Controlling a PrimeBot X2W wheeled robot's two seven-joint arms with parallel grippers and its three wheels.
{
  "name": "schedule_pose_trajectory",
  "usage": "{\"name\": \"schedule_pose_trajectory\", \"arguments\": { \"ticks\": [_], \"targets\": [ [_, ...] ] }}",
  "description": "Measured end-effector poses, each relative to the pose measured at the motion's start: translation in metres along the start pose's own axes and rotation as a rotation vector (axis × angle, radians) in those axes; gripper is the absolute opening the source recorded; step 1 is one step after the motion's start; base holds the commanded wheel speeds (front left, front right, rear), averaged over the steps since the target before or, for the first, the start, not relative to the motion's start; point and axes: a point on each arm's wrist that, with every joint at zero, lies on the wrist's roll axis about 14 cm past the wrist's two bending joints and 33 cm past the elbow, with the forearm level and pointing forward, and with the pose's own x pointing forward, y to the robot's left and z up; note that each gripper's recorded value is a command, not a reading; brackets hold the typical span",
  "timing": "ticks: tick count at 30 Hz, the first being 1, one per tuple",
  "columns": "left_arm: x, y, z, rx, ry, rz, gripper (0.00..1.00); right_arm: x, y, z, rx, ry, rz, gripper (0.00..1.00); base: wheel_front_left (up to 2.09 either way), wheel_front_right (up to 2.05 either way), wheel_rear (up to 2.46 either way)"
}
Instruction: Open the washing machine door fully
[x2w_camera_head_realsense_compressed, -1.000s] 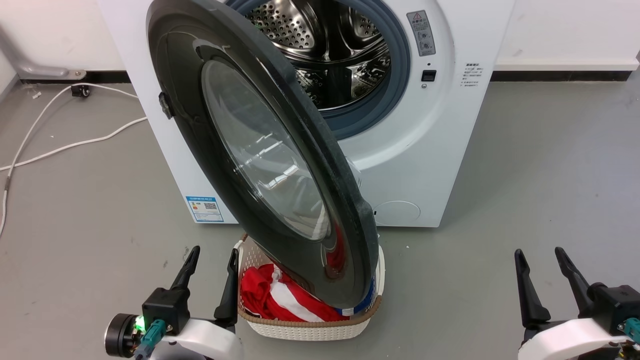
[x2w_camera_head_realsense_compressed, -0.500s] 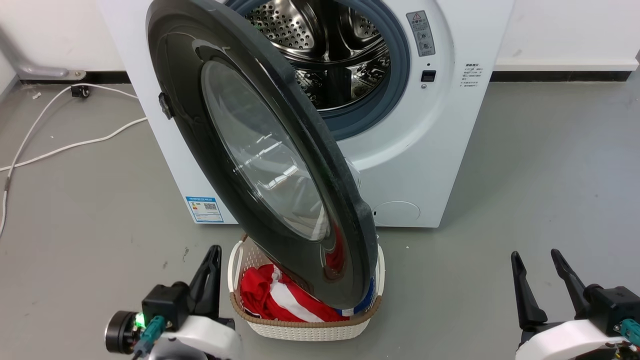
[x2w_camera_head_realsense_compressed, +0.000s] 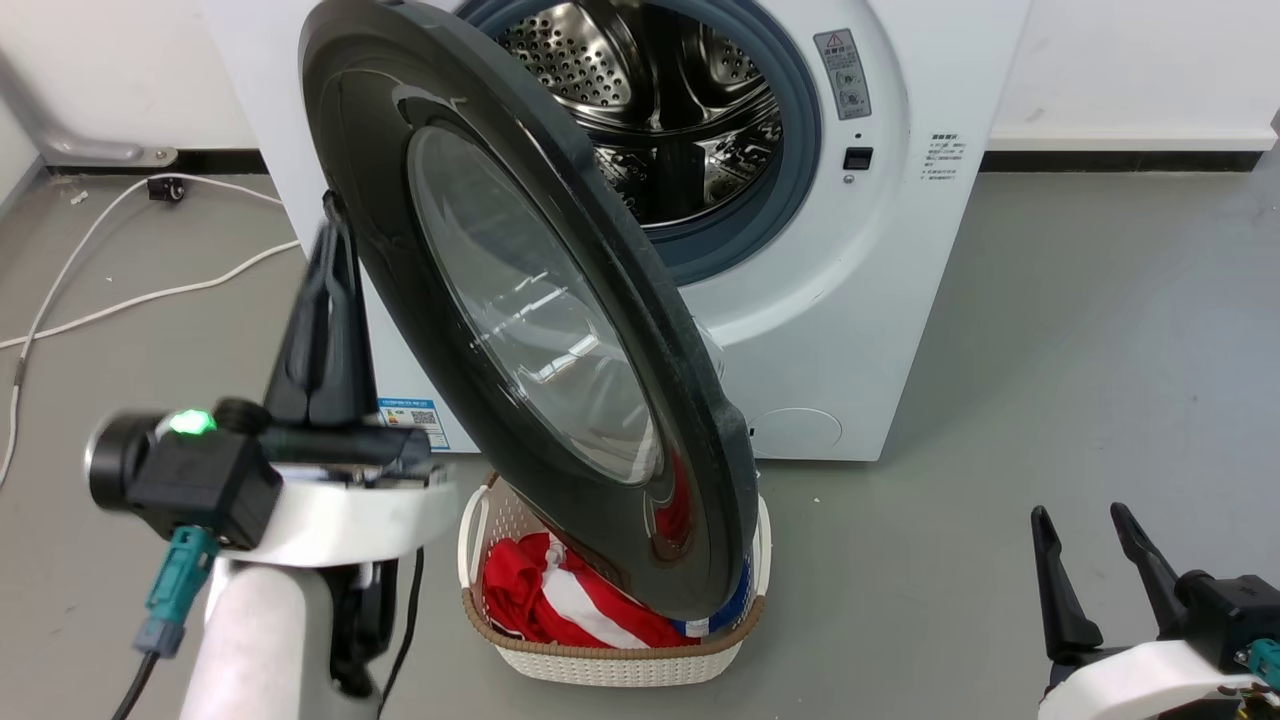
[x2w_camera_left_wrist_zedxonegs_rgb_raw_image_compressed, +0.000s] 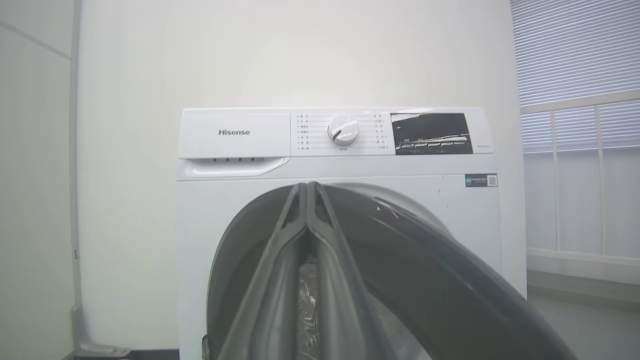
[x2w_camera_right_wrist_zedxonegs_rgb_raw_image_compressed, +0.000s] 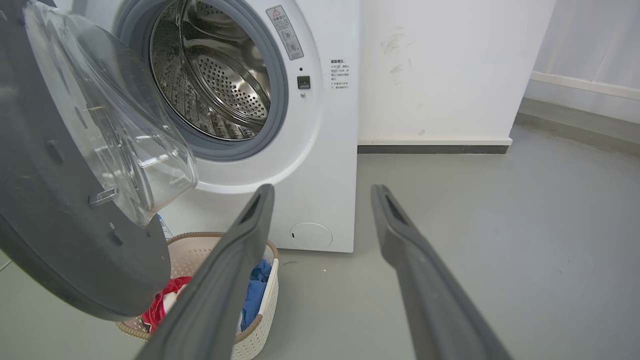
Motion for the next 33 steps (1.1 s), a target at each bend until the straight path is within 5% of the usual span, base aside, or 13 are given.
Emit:
{"name": "schedule_pose_trajectory", "arguments": {
  "ticks": [6, 14, 26, 33],
  "targets": [
    [0.025, -0.033, 0.069, -0.011, -0.233, -0.105, 0.0, 0.001, -0.003, -0.002, 0.0, 0.005, -0.007, 1.0, 0.0, 0.0, 0.0],
    [0.021, -0.114, 0.093, -0.156, -0.269, -0.353, 0.0, 0.001, -0.005, -0.005, 0.002, 0.015, -0.014, 1.0, 0.0, 0.0, 0.0],
    [-0.044, -0.237, 0.034, -0.373, 0.094, -0.754, 0.0, 0.003, -0.007, -0.012, 0.01, 0.037, -0.019, 1.0, 0.0, 0.0, 0.0],
    [-0.106, -0.27, -0.02, -0.443, 0.4, -0.869, 0.0, 0.005, -0.006, -0.015, 0.014, 0.047, -0.017, 1.0, 0.0, 0.0, 0.0]
  ]
}}
